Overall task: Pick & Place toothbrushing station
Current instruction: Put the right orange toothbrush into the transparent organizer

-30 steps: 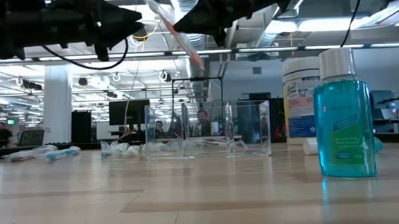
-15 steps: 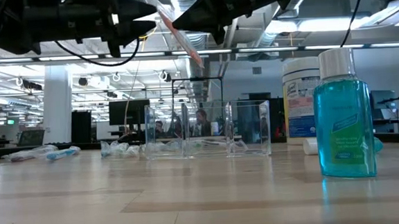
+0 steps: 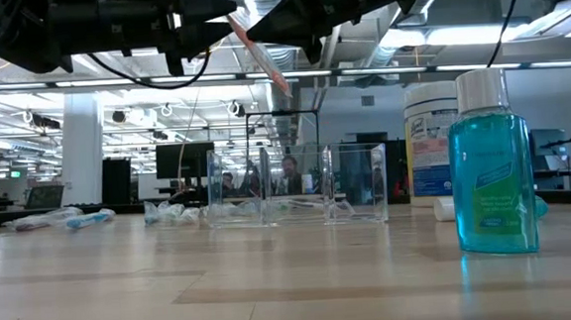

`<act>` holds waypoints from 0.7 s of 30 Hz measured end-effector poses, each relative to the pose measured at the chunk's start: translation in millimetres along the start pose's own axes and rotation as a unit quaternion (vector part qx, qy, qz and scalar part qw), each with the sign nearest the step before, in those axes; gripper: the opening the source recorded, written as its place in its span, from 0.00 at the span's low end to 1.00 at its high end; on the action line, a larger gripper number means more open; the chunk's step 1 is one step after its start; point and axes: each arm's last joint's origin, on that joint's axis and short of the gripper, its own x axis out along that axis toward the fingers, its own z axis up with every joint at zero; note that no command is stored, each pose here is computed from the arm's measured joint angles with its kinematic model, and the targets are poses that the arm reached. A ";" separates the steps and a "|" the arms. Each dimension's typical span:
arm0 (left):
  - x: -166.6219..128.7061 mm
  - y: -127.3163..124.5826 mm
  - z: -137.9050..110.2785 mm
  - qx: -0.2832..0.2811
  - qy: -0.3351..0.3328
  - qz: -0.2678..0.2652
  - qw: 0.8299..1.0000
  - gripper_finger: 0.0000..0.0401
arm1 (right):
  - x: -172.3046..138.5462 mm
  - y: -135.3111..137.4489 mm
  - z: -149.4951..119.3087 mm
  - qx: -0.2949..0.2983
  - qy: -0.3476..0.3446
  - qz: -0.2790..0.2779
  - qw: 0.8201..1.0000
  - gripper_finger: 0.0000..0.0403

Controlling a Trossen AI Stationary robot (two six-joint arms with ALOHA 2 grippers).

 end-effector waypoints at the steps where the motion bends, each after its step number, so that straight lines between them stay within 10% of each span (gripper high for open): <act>1: 0.0 0.0 0.1 0.001 -0.001 0.000 1.000 0.44 | 0.0 0.0 0.0 0.000 0.000 0.000 1.000 0.00; 21: -0.1 -0.7 0.6 -0.001 -0.002 -0.009 1.000 0.03 | 0.0 -1.3 -0.7 0.001 0.003 -0.004 1.000 0.00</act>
